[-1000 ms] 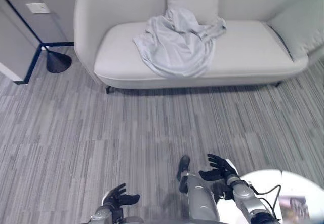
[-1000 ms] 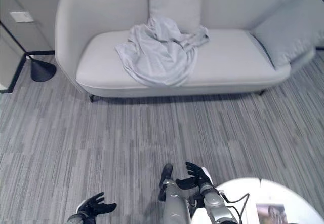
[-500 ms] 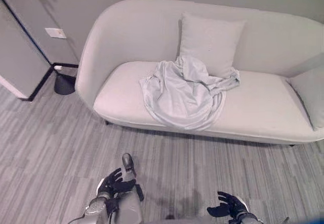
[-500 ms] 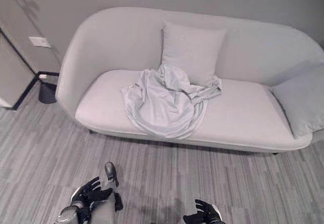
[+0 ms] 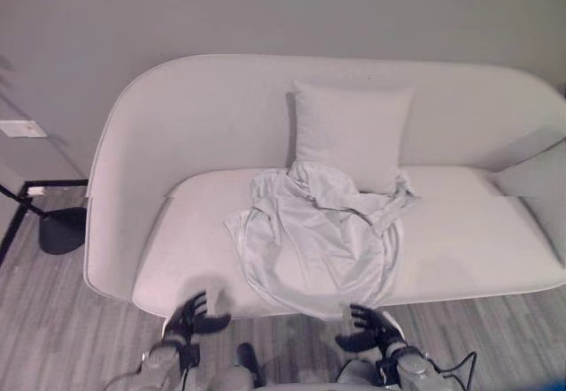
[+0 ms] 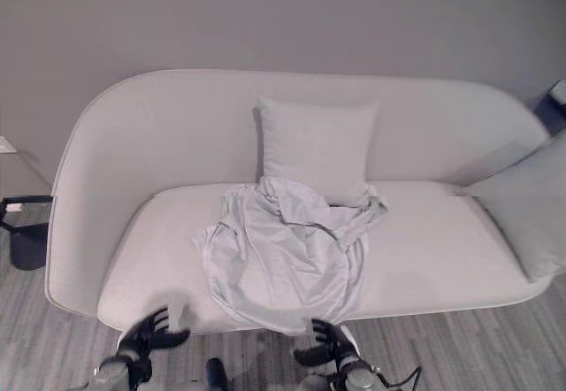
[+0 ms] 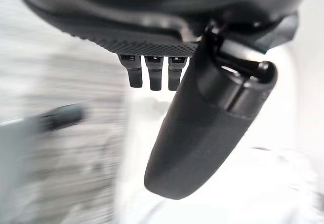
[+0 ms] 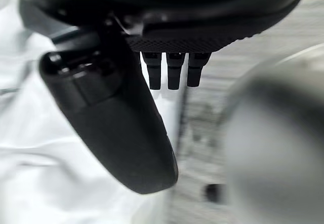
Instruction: Hang the clothes on the sofa on the clothes rack.
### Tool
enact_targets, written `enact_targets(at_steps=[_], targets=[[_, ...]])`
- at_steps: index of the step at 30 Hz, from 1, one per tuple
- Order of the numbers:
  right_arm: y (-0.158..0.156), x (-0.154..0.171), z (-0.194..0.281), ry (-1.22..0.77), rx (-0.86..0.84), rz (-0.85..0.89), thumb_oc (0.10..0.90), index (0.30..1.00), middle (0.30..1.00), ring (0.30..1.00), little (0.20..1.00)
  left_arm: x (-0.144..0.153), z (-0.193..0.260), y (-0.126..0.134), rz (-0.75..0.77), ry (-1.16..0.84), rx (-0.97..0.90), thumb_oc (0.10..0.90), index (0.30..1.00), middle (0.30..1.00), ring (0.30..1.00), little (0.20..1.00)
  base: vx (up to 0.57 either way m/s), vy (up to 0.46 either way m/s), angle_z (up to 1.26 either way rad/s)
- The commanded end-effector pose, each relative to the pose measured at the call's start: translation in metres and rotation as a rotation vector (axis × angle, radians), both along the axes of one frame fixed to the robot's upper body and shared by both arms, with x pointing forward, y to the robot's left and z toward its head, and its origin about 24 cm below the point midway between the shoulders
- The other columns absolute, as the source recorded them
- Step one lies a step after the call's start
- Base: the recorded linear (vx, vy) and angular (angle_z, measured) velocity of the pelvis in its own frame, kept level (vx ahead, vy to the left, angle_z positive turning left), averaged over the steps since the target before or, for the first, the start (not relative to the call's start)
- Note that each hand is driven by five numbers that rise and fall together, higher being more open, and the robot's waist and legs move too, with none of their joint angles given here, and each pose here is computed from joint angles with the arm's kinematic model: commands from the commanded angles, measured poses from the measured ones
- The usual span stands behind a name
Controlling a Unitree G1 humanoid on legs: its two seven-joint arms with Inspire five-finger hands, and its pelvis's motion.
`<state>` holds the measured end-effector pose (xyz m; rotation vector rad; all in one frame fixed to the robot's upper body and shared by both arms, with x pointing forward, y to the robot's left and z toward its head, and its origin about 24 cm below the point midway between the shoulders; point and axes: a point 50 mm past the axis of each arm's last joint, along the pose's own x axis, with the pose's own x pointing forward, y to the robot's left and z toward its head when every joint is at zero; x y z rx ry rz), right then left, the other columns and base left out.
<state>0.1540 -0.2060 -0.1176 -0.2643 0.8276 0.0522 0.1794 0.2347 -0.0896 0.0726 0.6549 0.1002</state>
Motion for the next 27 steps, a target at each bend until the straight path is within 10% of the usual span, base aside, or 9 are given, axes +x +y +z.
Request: enact_targets(at_steps=[1, 18, 27], targets=[[-0.054, 0.020, 0.032, -0.147, -0.167, -0.073, 0.800, 0.900, 0.900, 0.900, 0.900, 0.045, 0.051, 0.001, -0.182, -0.252, 0.153, 0.800, 0.900, 0.900, 0.900, 0.900, 0.18, -0.059, 0.60], [-0.101, 0.084, 0.132, -0.510, -0.386, -0.002, 0.800, 0.900, 0.900, 0.900, 0.900, 0.119, 0.171, -0.037, -0.310, -0.779, 0.164, 0.800, 0.900, 0.900, 0.900, 0.900, 0.07, -0.152, 0.01], [-0.018, 0.144, 0.156, -0.672, -0.318, 0.253, 0.800, 0.900, 0.900, 0.900, 0.900, 0.111, 0.166, -0.004, -0.235, -0.728, 0.352, 0.800, 0.900, 0.900, 0.900, 0.900, 0.06, 0.237, -0.99]])
